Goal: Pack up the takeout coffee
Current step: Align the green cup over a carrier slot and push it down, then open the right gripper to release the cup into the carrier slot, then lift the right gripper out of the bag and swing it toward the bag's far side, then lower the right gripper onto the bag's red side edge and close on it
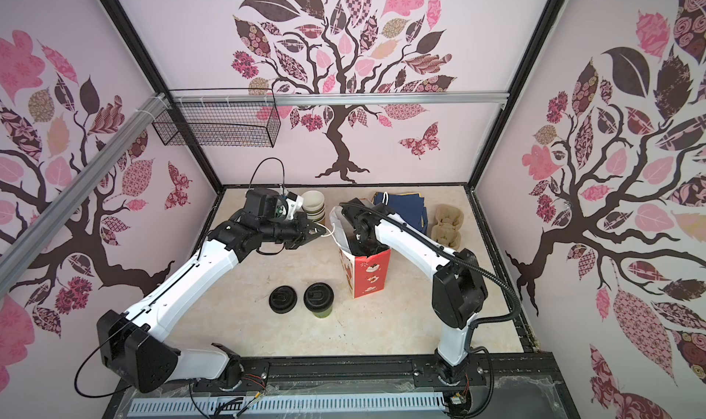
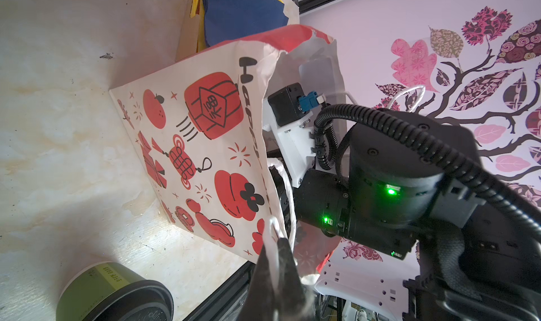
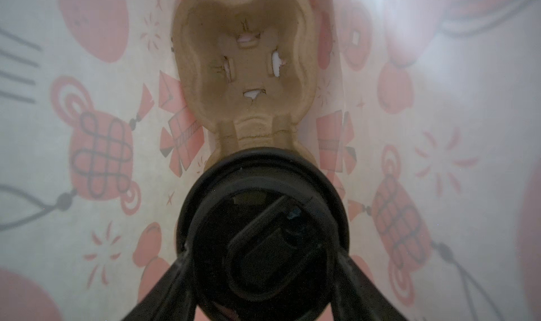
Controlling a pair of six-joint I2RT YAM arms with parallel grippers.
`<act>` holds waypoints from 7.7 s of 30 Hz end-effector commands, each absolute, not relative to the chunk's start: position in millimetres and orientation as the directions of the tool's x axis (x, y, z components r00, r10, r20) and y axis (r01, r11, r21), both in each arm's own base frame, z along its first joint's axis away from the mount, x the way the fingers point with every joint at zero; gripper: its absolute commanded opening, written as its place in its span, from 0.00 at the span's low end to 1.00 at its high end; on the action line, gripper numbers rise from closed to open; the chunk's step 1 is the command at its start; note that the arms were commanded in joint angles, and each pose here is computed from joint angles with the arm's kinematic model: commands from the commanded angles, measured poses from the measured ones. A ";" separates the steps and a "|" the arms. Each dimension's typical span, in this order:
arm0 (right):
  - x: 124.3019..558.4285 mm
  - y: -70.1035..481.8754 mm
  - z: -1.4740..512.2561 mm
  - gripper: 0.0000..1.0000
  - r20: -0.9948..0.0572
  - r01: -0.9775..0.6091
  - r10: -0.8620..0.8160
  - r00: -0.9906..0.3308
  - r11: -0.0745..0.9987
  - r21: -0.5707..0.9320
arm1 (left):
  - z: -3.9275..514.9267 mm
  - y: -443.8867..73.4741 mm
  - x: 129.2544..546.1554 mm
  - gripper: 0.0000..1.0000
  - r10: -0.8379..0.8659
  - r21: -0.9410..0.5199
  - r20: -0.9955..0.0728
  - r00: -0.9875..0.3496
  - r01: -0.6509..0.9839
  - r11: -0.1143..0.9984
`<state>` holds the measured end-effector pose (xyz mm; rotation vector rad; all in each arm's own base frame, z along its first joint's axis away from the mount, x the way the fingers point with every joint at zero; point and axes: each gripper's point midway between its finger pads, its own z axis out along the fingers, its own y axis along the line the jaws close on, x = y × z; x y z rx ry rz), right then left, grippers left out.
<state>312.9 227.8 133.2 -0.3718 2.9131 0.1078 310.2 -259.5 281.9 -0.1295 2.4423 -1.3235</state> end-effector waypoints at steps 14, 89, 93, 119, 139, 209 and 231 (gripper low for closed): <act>278.8 194.7 58.2 0.58 0.047 -0.265 -0.262 -0.964 0.960 -0.089 | 281.7 -257.7 313.2 0.00 -0.255 -0.825 -0.278 -0.926 0.094 0.557; 307.7 220.2 172.0 0.91 -0.189 -0.233 -0.224 -0.956 0.972 0.031 | 279.8 -256.8 312.0 0.00 -0.249 -0.822 -0.275 -0.929 0.093 0.562; 306.9 216.6 171.6 0.92 -0.188 -0.223 -0.216 -0.958 0.975 0.017 | 279.9 -256.7 310.3 0.00 -0.245 -0.822 -0.275 -0.930 0.095 0.562; 300.6 219.9 178.8 0.92 -0.218 -0.203 -0.182 -0.959 0.976 0.078 | 244.3 -239.2 290.4 0.00 -0.230 -0.777 -0.230 -0.946 0.036 0.628; 302.4 197.9 176.2 0.87 -0.259 -0.157 -0.166 -0.951 0.986 -0.054 | 250.9 -246.2 289.0 0.00 -0.203 -0.801 -0.238 -0.950 0.073 0.594; 310.0 243.2 289.5 0.89 -0.558 -0.253 -0.077 -0.826 0.936 0.245 | 226.3 -284.4 290.9 0.00 -0.161 -0.784 -0.173 -0.972 0.037 0.620; 214.6 161.9 341.0 0.82 -0.453 0.023 0.211 -0.866 0.923 0.385 | 266.2 -277.4 295.4 0.59 -0.211 -0.804 -0.266 -0.941 0.096 0.587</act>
